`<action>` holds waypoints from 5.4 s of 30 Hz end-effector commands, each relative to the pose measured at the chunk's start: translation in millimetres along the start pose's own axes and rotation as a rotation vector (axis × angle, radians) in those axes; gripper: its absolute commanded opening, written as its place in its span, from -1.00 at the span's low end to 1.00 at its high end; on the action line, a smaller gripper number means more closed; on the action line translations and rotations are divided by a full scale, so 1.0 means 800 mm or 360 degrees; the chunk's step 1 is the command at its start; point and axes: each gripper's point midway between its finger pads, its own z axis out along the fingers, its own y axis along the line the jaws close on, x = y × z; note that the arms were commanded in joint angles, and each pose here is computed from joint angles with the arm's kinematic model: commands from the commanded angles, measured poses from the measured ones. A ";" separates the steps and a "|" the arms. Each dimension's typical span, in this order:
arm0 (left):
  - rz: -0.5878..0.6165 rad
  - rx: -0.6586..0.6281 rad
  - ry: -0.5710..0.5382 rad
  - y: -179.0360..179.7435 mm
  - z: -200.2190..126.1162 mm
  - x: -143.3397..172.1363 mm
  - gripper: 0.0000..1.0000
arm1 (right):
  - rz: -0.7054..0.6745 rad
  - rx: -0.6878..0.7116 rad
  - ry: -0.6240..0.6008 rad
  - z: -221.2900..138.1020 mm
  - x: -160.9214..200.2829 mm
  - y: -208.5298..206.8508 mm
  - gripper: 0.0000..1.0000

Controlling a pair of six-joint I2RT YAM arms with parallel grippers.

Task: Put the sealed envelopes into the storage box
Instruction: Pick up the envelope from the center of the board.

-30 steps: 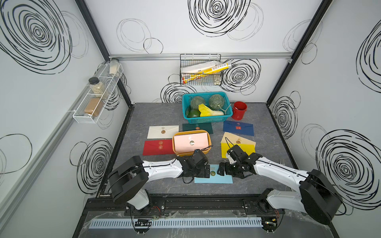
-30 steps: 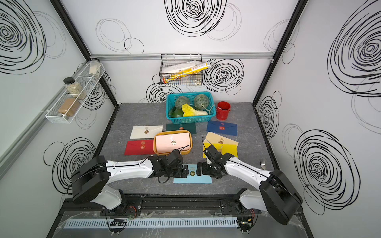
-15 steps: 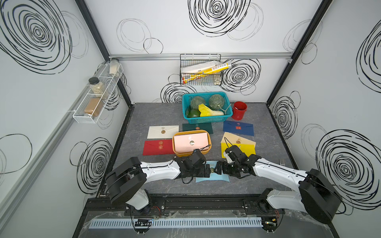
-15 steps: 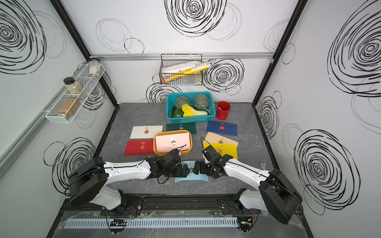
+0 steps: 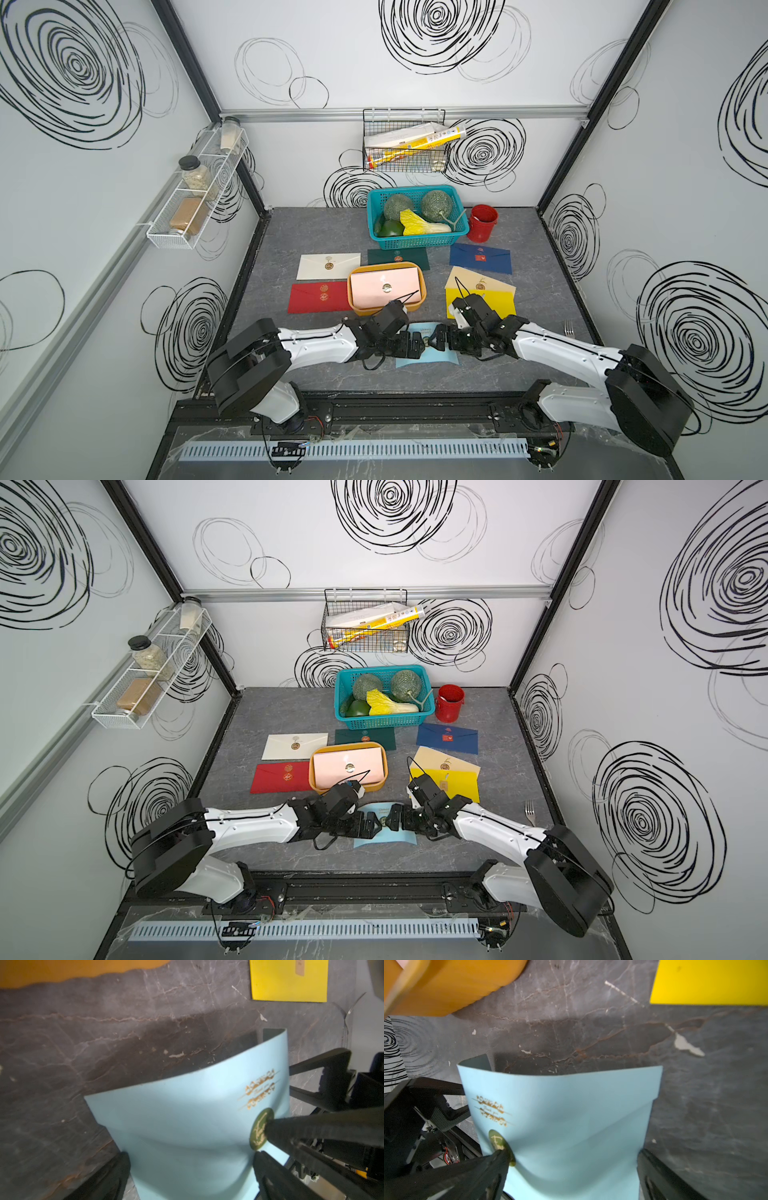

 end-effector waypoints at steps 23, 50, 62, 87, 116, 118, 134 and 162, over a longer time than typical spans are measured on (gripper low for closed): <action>-0.0052 0.0133 0.0193 0.013 -0.002 0.024 0.98 | 0.0011 -0.0083 0.0029 0.015 -0.003 -0.003 1.00; -0.0230 0.0112 0.0120 0.032 0.002 0.015 0.98 | 0.0048 -0.0136 0.0065 0.021 -0.005 -0.014 0.91; -0.0193 0.0097 0.0126 0.037 0.006 0.016 0.98 | 0.0028 -0.0281 0.0027 0.013 -0.008 0.007 1.00; 0.0099 0.0032 0.0270 0.018 0.025 0.021 0.98 | -0.0081 -0.0114 0.0068 0.021 -0.006 -0.006 0.95; 0.0856 0.0254 -0.0065 -0.038 -0.043 -0.068 0.58 | -0.0427 0.0072 0.0098 0.028 -0.003 -0.037 0.77; 0.0875 0.0291 -0.0040 -0.040 -0.035 -0.066 0.51 | -0.0433 0.0057 0.0094 0.029 -0.003 -0.035 0.77; 0.0958 0.0373 -0.0005 -0.042 -0.004 -0.080 0.48 | -0.0486 0.0040 0.0114 0.027 -0.002 -0.031 0.74; 0.0947 0.0634 0.0141 -0.052 0.008 -0.069 0.13 | -0.0530 -0.0043 0.0104 0.022 -0.002 -0.018 0.70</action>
